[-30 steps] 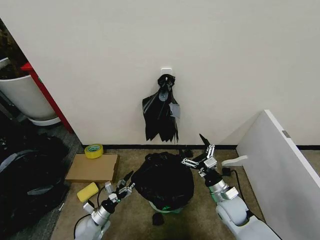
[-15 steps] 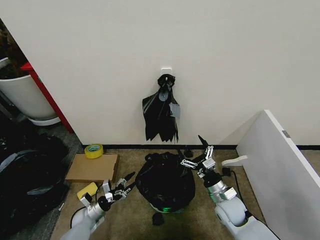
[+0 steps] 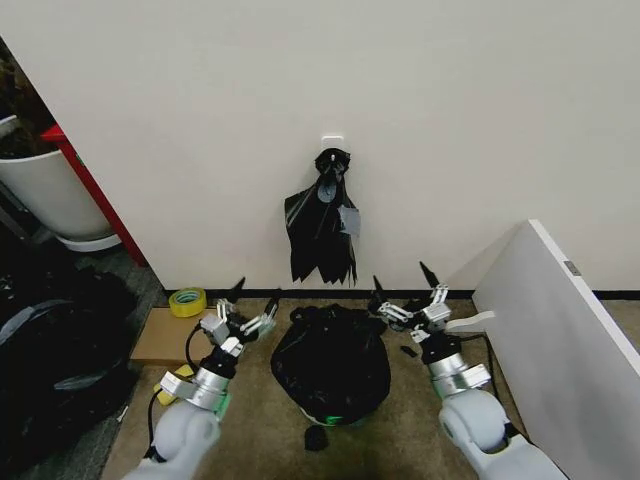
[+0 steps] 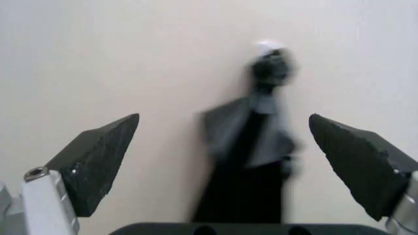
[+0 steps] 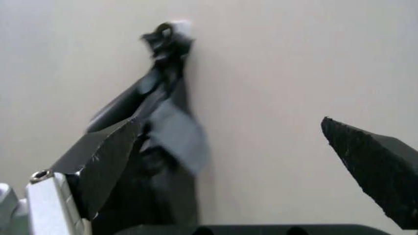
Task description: Place the garbage bag over the trash bin.
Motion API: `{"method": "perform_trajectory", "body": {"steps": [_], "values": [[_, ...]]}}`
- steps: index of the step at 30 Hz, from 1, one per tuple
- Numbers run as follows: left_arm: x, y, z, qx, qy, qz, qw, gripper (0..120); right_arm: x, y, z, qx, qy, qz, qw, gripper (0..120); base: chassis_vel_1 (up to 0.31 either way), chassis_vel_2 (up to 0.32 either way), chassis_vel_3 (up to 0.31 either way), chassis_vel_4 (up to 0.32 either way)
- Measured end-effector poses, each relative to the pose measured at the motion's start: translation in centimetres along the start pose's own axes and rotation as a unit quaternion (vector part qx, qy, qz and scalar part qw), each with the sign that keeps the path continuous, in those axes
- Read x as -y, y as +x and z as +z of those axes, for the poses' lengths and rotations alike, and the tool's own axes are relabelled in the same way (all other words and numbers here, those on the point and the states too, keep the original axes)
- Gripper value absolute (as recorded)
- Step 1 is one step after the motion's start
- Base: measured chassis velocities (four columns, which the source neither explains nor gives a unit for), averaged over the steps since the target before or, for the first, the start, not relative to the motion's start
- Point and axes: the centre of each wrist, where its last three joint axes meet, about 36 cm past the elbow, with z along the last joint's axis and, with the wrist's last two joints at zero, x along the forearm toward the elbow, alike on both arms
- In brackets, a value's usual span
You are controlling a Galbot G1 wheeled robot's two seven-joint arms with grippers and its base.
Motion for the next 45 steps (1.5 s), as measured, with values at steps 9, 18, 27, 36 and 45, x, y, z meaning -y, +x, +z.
{"method": "perform_trajectory", "body": {"steps": [9,18,27,36,45], "values": [[2.5,1.0,-5.0,-0.035,-0.085,-0.173,0.9806,100,1.0,2.2,-2.5,-0.018,0.000,0.081,0.997,100,0.000,0.000,0.000,0.000],[2.4,3.3,-3.0,-0.030,-0.062,-0.154,0.9856,100,-1.1,4.0,-1.8,-0.009,-0.028,0.133,0.991,100,0.000,0.000,0.000,0.000],[4.1,3.4,-5.8,-0.046,-0.085,-0.151,0.9837,100,-1.7,5.8,-3.1,-0.012,-0.013,0.128,0.992,100,0.000,0.000,0.000,0.000],[2.3,1.4,-9.4,-0.055,-0.086,-0.154,0.9827,100,0.6,6.7,-3.5,-0.028,0.048,0.111,0.992,100,0.000,0.000,0.000,0.000],[2.8,1.5,-7.9,-0.075,-0.059,-0.154,0.9835,100,-0.7,6.4,-3.6,-0.061,-0.044,0.122,0.990,100,0.000,0.000,0.000,0.000]]}}
